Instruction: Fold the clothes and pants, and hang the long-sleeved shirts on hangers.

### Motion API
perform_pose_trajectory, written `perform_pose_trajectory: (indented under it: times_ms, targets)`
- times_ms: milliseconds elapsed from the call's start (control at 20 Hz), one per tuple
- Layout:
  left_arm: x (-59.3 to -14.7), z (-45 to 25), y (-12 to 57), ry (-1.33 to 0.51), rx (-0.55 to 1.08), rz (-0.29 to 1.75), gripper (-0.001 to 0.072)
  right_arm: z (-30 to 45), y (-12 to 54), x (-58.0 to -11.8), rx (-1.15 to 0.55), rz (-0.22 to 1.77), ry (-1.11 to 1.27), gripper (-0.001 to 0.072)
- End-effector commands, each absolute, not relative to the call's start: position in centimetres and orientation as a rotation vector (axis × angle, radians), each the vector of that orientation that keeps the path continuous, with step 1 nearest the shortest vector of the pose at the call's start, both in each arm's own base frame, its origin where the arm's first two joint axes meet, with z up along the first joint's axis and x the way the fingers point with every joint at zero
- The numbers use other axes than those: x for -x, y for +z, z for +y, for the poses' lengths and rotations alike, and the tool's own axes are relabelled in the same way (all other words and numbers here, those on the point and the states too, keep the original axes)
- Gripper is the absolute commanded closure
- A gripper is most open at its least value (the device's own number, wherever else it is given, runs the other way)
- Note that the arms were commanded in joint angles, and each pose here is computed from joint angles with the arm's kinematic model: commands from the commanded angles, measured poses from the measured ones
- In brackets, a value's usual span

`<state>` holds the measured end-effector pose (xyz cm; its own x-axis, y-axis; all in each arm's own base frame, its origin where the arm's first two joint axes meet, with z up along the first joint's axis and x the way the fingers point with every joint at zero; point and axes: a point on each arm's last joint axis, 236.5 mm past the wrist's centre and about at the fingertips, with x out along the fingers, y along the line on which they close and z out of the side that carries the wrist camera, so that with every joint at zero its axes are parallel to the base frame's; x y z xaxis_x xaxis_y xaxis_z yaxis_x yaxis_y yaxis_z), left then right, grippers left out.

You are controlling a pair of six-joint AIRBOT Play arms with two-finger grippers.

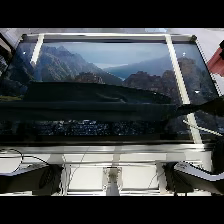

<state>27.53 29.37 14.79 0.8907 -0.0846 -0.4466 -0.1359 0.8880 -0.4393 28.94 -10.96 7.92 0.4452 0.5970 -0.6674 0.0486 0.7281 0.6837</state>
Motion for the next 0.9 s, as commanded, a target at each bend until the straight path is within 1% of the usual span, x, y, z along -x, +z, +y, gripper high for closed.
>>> perform_pose_trajectory:
  times_ms: [0, 150, 300, 400, 500, 650, 800, 850]
  targets:
    - [-27.5, 30.5, 15.6, 0.062, 0.488, 0.424, 0.0680, -13.1, 7.9, -30.6, -0.761, 1.012, 0.241, 0.0692]
    - [-27.7, 30.1, 14.6, 0.047, 0.491, 0.460, 0.0680, -13.5, 7.6, -30.7, -0.772, 1.016, 0.211, 0.0692]
    - [-27.3, 28.6, 10.4, 0.026, 0.440, 0.660, 0.0680, -13.5, 6.6, -29.4, -0.749, 1.086, 0.199, 0.0692]
    - [-26.9, 27.5, 7.6, 0.000, 0.393, 0.802, 0.0680, -14.0, 5.4, -27.7, -0.718, 1.171, 0.163, 0.0692]
    - [-26.9, 26.7, 6.3, -0.024, 0.358, 0.876, 0.0680, -14.9, 4.2, -26.2, -0.701, 1.249, 0.099, 0.0692]
    - [-27.6, 26.7, 6.1, -0.011, 0.342, 0.882, 0.0681, -15.4, 3.6, -25.6, -0.697, 1.282, 0.062, 0.0693]
    - [-29.2, 27.9, 6.0, 0.094, 0.382, 0.871, 0.0681, -15.1, 3.9, -26.4, -0.835, 1.269, -0.014, 0.0693]
    - [-29.8, 28.4, 5.6, 0.146, 0.385, 0.885, 0.0682, -15.1, 3.8, -26.8, -0.835, 1.263, -0.028, 0.0693]
